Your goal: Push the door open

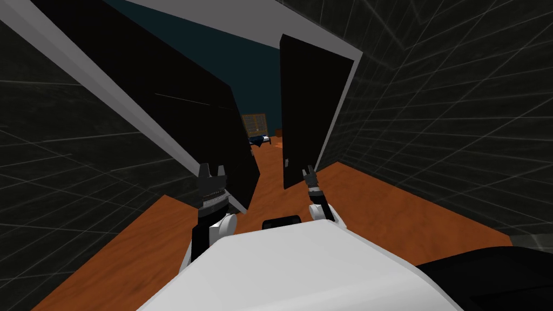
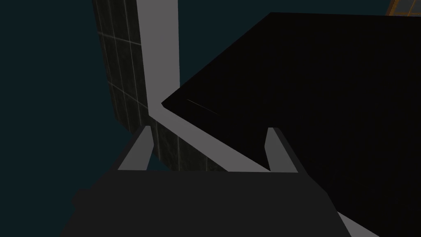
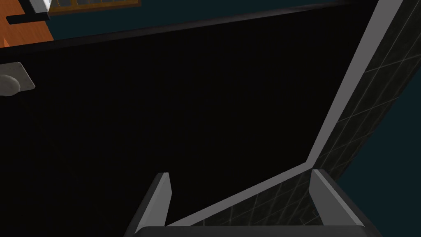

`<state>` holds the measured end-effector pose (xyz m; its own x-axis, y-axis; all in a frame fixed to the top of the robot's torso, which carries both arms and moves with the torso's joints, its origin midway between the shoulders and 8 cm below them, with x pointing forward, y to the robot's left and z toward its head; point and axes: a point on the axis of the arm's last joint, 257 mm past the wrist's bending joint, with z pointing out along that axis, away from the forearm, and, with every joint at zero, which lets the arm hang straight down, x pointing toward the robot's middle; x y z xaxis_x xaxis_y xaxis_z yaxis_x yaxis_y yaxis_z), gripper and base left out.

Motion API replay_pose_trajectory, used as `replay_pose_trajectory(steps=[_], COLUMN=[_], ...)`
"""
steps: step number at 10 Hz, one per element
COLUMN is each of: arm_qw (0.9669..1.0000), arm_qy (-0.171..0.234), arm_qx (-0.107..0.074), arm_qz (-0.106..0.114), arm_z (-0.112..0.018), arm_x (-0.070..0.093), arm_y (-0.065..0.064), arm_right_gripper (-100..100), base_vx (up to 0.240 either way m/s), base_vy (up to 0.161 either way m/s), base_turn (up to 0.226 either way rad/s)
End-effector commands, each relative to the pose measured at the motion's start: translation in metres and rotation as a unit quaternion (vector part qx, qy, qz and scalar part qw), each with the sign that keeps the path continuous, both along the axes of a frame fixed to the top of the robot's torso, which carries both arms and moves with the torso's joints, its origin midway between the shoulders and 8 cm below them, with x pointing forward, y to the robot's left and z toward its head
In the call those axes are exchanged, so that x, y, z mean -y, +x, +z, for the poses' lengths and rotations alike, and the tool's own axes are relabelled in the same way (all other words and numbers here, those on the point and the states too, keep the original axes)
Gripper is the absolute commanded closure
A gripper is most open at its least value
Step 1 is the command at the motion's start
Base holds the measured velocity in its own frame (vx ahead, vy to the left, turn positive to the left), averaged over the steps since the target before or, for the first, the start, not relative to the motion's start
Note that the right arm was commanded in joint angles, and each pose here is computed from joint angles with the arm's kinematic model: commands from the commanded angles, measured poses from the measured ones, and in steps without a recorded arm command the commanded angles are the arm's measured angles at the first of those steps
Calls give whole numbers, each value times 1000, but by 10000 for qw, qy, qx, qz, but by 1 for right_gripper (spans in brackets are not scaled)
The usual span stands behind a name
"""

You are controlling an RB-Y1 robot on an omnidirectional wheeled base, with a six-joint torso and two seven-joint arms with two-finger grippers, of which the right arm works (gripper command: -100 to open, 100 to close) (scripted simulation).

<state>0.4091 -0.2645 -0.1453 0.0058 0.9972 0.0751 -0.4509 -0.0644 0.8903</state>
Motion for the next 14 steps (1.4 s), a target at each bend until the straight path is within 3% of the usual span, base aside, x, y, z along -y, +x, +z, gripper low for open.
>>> replay_pose_trajectory(steps=[1, 3, 4, 6, 7, 12, 13, 14], arm_qw=[9999, 9995, 9995, 9984, 9984, 9934, 9932, 9918], arm_qy=[-30, -44, -44, -82, -82, -194, -194, -219], arm_qx=[-123, -313, -313, -527, -545, -1074, -1095, -1196], arm_qz=[58, 88, 88, 163, 162, 356, 355, 395], arm_z=[-15, -35, -35, -59, -60, -119, -121, -132], arm_x=[-5, -9, -9, -17, -17, -37, -37, -41], arm_y=[6, 9, 9, 14, 14, 20, 20, 20], arm_right_gripper=[-100, -100, -100, -100, -100, -100, -100, -100], base_vx=[77, 54, 44, 64, 62, 76, 51, 40], base_vy=[-87, -52, -34, -54, -59, -71, -64, -50], base_turn=[75, 44, 29, 63, 37, 75, 20, 40])
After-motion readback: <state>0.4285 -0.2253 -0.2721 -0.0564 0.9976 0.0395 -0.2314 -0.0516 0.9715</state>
